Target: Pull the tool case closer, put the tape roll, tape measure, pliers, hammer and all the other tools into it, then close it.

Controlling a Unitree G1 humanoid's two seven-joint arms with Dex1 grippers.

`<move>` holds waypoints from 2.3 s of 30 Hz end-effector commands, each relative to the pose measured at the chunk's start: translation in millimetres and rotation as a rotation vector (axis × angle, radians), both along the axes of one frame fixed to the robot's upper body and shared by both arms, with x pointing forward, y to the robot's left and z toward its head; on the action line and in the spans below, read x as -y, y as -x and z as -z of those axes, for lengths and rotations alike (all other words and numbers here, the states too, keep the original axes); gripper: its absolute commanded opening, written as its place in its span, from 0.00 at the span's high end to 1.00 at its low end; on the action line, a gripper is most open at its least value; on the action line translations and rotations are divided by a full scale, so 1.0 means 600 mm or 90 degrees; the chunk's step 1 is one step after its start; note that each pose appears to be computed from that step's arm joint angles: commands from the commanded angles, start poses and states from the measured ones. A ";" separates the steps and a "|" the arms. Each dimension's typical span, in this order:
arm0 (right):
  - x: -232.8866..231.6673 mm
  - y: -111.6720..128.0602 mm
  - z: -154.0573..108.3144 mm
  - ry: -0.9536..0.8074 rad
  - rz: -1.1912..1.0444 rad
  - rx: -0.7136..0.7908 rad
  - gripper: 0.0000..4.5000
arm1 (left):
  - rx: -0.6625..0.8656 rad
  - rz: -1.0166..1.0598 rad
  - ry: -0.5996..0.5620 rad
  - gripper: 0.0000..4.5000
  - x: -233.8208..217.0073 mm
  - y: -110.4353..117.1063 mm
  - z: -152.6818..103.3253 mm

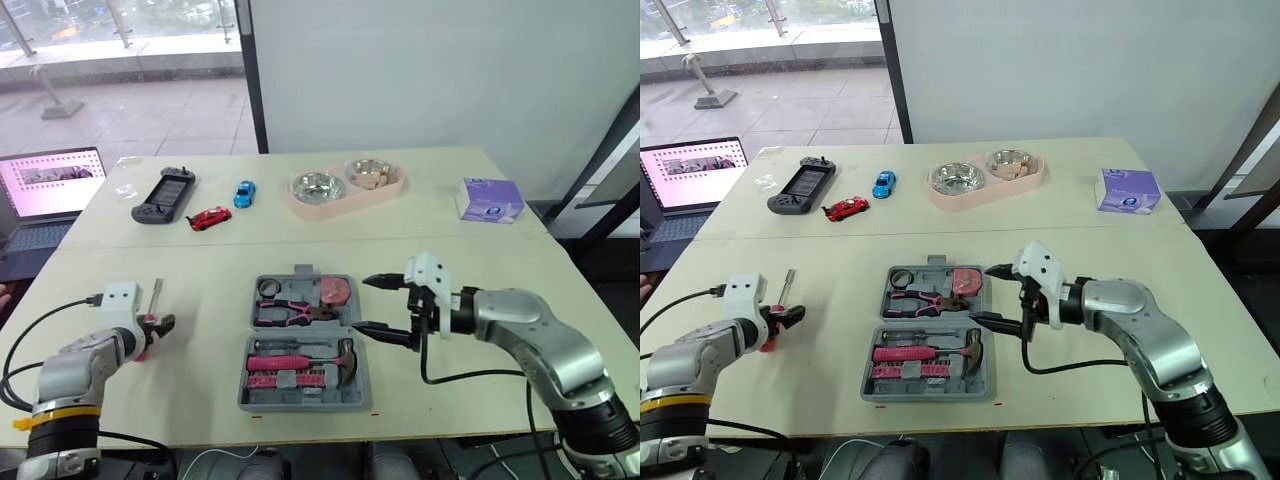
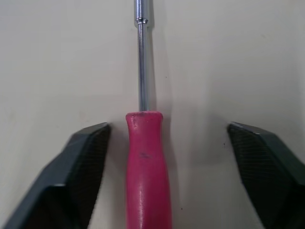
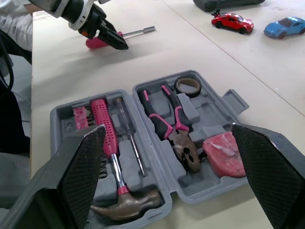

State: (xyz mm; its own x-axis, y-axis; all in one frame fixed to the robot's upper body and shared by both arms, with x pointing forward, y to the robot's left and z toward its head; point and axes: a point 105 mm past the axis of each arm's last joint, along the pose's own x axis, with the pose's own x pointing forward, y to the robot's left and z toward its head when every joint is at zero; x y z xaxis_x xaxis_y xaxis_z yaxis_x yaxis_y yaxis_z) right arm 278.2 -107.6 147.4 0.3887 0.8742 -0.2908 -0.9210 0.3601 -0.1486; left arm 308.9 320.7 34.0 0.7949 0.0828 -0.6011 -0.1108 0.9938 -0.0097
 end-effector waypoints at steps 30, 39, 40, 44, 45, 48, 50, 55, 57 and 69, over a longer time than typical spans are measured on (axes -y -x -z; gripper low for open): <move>0.018 -0.027 -0.026 0.012 -0.037 0.048 0.00 | -0.148 0.900 -0.068 0.87 0.221 0.169 -0.155; 0.023 -0.018 -0.012 0.028 -0.051 0.044 0.00 | -0.305 0.969 -0.040 0.87 0.316 0.159 -0.162; 0.022 -0.017 -0.010 0.030 -0.052 0.044 0.00 | -0.308 0.981 -0.046 0.87 0.328 0.157 -0.161; 0.016 -0.012 -0.007 0.029 -0.058 0.042 0.00 | -0.300 1.009 -0.092 0.87 0.365 0.145 -0.148; 0.015 -0.010 -0.007 0.029 -0.059 0.042 0.00 | -0.295 1.012 -0.106 0.87 0.370 0.141 -0.142; 0.013 -0.008 -0.007 0.029 -0.061 0.041 0.00 | -0.291 1.018 -0.146 0.87 0.374 0.136 -0.125; 0.013 -0.007 -0.006 0.030 -0.061 0.040 0.00 | -0.285 1.015 -0.168 0.87 0.375 0.131 -0.114; 0.015 -0.005 -0.003 0.037 -0.061 0.035 0.00 | -0.269 1.019 -0.174 0.87 0.387 0.133 -0.100; 0.016 -0.005 -0.003 0.038 -0.061 0.034 0.00 | -0.262 1.025 -0.170 0.87 0.391 0.137 -0.098; 0.016 -0.003 0.005 0.046 -0.063 0.024 0.00 | -0.245 1.013 -0.153 0.87 0.407 0.139 -0.073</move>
